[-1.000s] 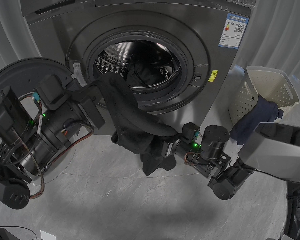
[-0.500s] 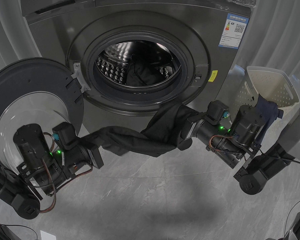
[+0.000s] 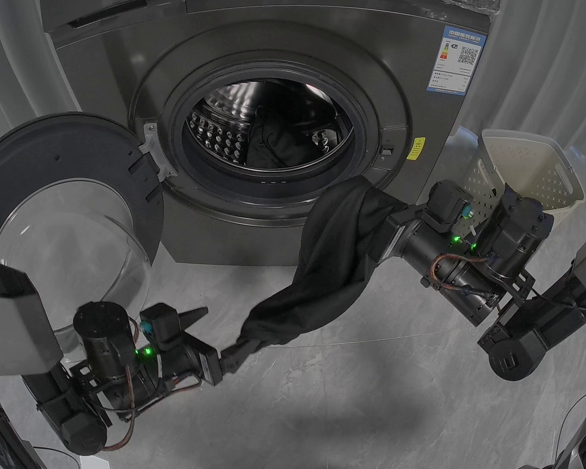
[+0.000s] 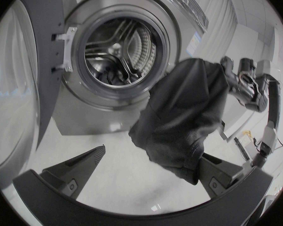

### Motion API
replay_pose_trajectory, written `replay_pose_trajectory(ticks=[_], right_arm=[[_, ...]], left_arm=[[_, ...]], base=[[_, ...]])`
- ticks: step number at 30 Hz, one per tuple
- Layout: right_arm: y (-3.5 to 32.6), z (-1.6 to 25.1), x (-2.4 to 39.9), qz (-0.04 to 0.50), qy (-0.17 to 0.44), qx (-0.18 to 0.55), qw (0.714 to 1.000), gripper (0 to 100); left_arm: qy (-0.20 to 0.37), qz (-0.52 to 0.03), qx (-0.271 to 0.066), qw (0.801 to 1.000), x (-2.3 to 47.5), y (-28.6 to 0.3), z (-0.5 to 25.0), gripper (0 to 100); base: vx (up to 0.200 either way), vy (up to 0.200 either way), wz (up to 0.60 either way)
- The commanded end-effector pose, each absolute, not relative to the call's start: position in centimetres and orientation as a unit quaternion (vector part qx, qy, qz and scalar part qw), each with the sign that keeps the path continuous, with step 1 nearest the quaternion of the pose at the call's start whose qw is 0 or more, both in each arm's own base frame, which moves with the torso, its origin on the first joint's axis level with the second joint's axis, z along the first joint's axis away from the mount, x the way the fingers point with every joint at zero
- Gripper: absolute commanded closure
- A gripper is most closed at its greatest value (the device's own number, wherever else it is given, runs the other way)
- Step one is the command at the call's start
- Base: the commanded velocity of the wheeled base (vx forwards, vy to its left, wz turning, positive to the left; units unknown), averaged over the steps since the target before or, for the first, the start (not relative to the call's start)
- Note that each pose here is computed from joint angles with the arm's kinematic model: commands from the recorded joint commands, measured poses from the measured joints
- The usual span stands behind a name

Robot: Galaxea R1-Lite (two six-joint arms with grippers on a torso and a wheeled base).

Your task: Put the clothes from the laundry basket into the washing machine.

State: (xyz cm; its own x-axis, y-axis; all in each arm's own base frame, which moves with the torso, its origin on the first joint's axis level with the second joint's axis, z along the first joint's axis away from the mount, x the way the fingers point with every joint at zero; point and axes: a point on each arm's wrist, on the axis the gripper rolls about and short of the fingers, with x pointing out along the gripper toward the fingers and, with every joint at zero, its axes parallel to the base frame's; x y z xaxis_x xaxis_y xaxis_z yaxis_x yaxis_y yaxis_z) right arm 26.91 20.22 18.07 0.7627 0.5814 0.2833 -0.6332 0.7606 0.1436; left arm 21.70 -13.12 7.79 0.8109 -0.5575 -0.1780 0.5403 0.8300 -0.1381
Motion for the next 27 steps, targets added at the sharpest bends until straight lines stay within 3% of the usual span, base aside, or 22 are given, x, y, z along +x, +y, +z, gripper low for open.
replay_pose_trajectory(ticks=[1,14,22,27], right_arm=[[20.1,18.5,26.9,0.324,-0.119,0.119,0.931,100],[20.6,18.3,26.2,0.336,-0.111,0.120,0.928,100],[21.4,17.7,25.1,0.354,-0.095,0.118,0.923,100],[22.2,17.2,24.1,0.371,-0.082,0.116,0.918,100]], left_arm=[[0.153,-0.308,-0.023,0.939,20.1,-13.6,6.0,0],[0.121,-0.392,-0.027,0.912,19.2,-16.9,7.2,0],[0.062,-0.400,-0.054,0.913,21.6,-19.5,8.8,0],[0.058,-0.406,-0.055,0.910,22.4,-20.8,8.3,0]], base=[[0.000,0.000,0.00],[0.000,0.000,0.00],[0.000,0.000,0.00],[0.000,0.000,0.00]])
